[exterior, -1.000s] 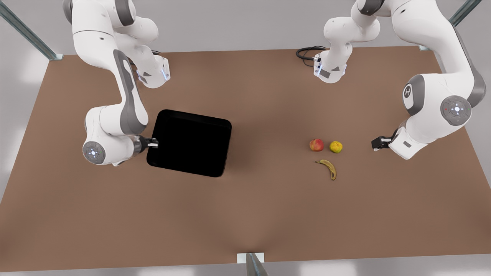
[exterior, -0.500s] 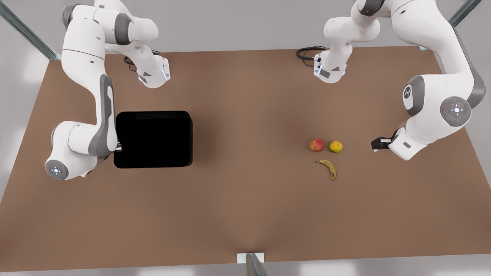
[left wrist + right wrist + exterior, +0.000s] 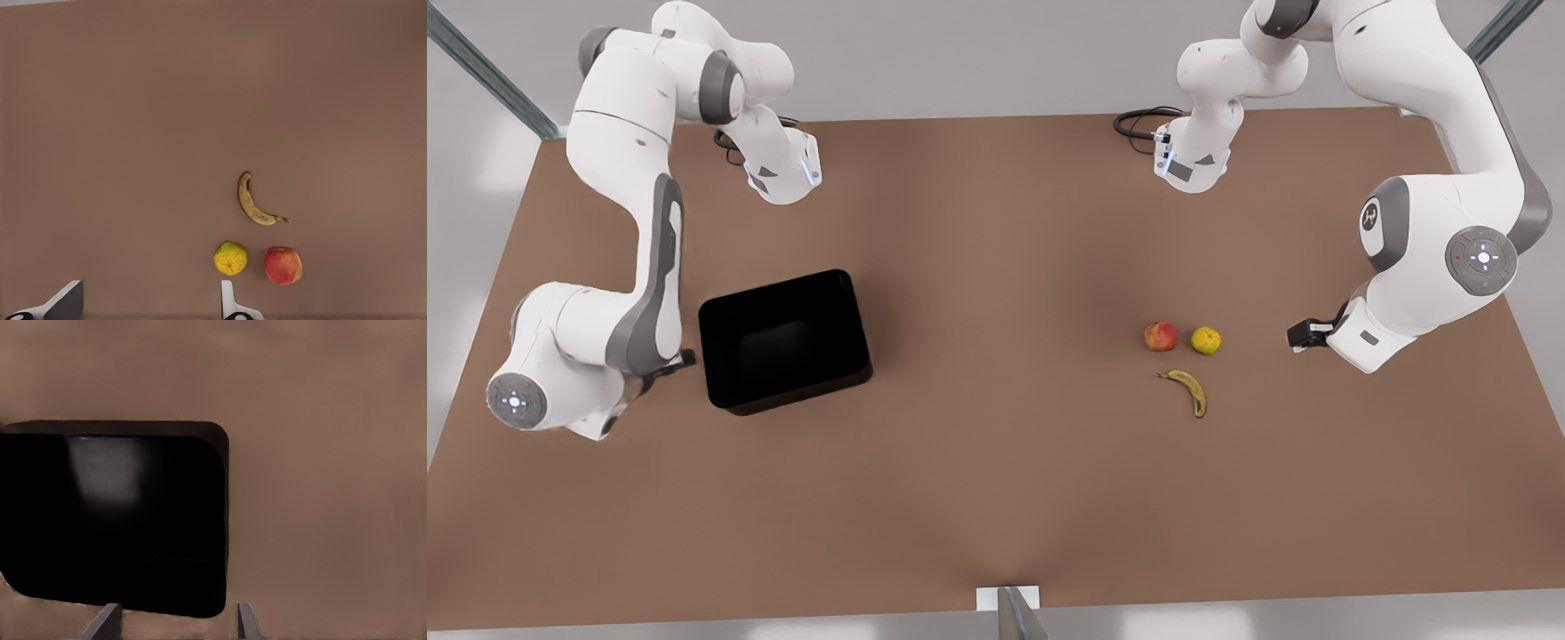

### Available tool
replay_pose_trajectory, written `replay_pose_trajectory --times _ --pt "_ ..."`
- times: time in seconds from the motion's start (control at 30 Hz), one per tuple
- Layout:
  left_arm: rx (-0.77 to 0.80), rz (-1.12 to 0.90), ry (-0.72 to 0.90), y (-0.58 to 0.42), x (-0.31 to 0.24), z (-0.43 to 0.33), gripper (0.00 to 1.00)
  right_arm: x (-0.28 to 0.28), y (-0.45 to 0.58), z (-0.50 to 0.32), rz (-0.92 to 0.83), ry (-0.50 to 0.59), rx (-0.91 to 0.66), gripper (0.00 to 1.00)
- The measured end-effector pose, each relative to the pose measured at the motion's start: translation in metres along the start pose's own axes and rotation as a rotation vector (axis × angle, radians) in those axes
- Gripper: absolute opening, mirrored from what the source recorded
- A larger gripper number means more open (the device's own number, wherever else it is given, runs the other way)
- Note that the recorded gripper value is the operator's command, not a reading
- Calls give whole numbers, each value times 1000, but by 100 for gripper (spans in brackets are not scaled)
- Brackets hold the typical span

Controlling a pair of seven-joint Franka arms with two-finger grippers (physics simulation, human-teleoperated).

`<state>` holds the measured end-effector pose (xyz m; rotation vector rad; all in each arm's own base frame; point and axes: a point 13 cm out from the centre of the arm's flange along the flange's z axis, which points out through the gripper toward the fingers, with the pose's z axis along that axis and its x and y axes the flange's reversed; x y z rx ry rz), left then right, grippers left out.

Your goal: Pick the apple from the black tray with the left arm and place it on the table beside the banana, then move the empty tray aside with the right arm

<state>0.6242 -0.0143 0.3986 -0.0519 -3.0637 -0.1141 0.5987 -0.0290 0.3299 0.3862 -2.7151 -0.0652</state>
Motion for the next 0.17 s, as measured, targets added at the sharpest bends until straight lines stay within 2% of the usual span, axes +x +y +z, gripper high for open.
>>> replay_pose_trajectory --times 0.1,0.17 --pt "-1 0 0 0 0 0 100 34 56 -104 -104 -150 -3 100" --pt "-1 0 -1 0 0 0 100 53 79 -129 -141 -177 -14 100"
